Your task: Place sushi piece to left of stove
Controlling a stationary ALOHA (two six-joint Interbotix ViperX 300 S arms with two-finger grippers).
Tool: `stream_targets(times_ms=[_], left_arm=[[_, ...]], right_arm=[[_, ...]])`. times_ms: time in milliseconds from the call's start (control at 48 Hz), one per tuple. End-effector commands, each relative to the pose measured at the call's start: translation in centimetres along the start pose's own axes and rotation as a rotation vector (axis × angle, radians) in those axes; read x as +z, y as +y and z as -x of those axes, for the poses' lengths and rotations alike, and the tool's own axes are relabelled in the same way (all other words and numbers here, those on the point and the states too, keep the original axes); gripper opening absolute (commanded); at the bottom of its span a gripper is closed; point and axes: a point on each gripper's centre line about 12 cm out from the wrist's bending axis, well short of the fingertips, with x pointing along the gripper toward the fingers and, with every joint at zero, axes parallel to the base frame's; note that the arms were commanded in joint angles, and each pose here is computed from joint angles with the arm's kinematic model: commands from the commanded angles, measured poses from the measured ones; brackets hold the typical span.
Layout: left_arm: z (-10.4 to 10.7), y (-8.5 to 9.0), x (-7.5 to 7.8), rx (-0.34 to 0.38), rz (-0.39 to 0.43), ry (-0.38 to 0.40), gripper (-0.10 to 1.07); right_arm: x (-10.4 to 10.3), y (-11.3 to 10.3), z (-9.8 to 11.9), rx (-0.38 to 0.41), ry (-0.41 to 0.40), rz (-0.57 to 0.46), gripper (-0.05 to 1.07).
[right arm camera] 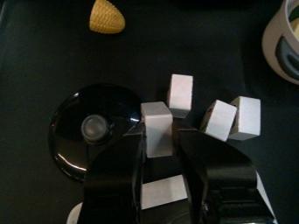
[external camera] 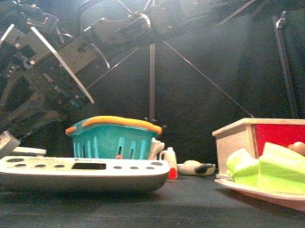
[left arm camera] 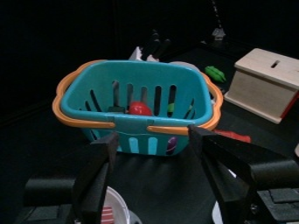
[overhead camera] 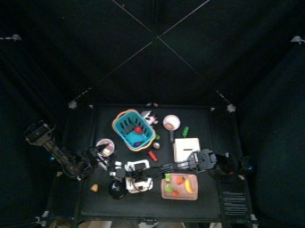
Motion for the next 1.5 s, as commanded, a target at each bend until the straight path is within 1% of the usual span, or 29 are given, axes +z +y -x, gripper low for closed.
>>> stream_targets(times_ms=[0,354,604,854,958,1167,1479], left_arm=[[0.0,-0.2,0.3,0.0,0.012,-0.002,0.97],[-0.2,-0.1,0.3,0.012,0.013,-0.003,0.97],[-0.2,0.0,0.3,0.014,0.014,-0.003,0.97],[-0.2,0.0,0.3,0.013,0.014,-0.001,0.97],[-0.2,0.0,0.3,0.014,0.014,-0.002,0.97],[-0.2,-0.1,0.3,0.012,0.014,0.0,0.97],[-0.2,0.0,0.2,0.013,0.014,0.005,0.97]], right_arm=[[3.8,0.6,1.9,0.015,-0.093,-0.001,0.58],[3.5,0.6,-0.3,0.013,-0.097,0.0,0.58],[4.5,0.4,-0.4,0.007,-0.127,0.011,0.58],[3.8,-0.1,-1.3,-0.008,-0.114,0.022,0.58],[3.8,-0.3,-1.5,-0.011,-0.112,0.021,0.58],[3.5,-1.4,-1.9,-0.023,-0.107,0.006,0.59],[3.1,-1.8,-2.3,-0.031,-0.094,0.001,0.59]])
